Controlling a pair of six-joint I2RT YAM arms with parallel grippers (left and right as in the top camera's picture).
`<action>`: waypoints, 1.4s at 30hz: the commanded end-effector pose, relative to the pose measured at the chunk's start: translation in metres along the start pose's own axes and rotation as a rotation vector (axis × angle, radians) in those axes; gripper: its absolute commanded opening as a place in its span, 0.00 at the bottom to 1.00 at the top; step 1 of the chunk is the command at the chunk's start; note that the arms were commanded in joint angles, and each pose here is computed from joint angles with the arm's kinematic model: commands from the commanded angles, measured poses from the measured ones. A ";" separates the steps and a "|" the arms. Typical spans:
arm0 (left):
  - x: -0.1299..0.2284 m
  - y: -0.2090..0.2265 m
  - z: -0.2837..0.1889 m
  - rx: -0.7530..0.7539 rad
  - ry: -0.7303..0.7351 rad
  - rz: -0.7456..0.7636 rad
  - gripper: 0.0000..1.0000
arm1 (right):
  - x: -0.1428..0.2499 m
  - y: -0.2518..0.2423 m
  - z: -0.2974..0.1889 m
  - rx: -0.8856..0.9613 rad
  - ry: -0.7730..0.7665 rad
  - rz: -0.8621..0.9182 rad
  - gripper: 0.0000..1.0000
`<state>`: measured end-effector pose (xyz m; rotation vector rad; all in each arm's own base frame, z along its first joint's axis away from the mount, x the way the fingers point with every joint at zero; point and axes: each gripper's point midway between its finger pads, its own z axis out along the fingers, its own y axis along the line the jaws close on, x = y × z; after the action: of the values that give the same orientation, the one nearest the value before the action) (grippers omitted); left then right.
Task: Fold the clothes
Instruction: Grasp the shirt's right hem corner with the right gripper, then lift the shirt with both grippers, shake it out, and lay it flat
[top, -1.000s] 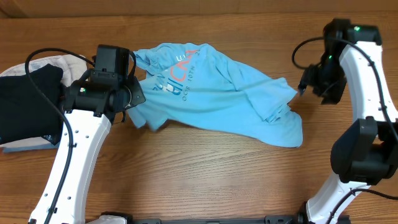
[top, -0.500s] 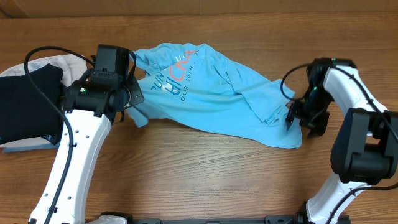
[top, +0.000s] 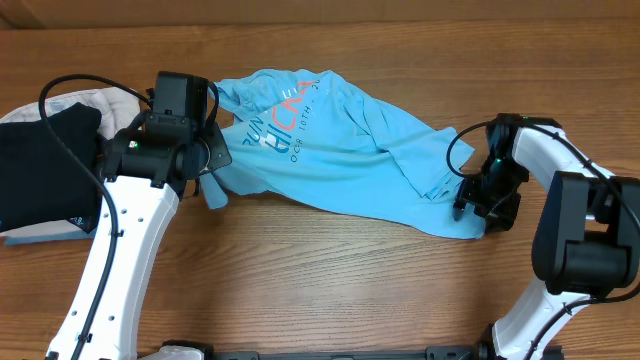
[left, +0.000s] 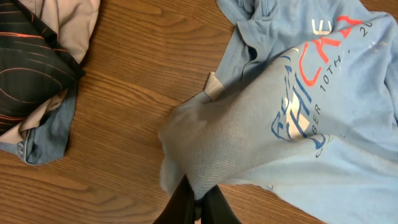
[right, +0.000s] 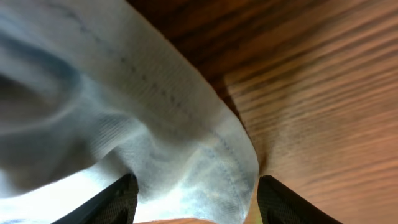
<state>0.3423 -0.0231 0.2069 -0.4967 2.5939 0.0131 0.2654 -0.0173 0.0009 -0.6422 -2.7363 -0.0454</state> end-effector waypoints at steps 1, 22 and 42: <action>-0.007 0.005 -0.004 -0.022 -0.030 0.012 0.04 | 0.006 -0.002 0.004 -0.004 -0.008 0.034 0.65; -0.052 0.001 -0.038 -0.014 -0.181 0.129 0.04 | -0.026 0.008 -0.149 -0.135 -0.355 0.009 0.04; -0.130 0.074 -0.293 0.022 -0.729 -0.053 0.04 | 0.087 -0.025 -0.442 -0.303 -1.147 -0.041 0.04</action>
<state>0.3143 0.0544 0.4852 -0.4436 1.9764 0.0907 0.3328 -0.0381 0.4221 -0.8168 -3.8063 -0.2616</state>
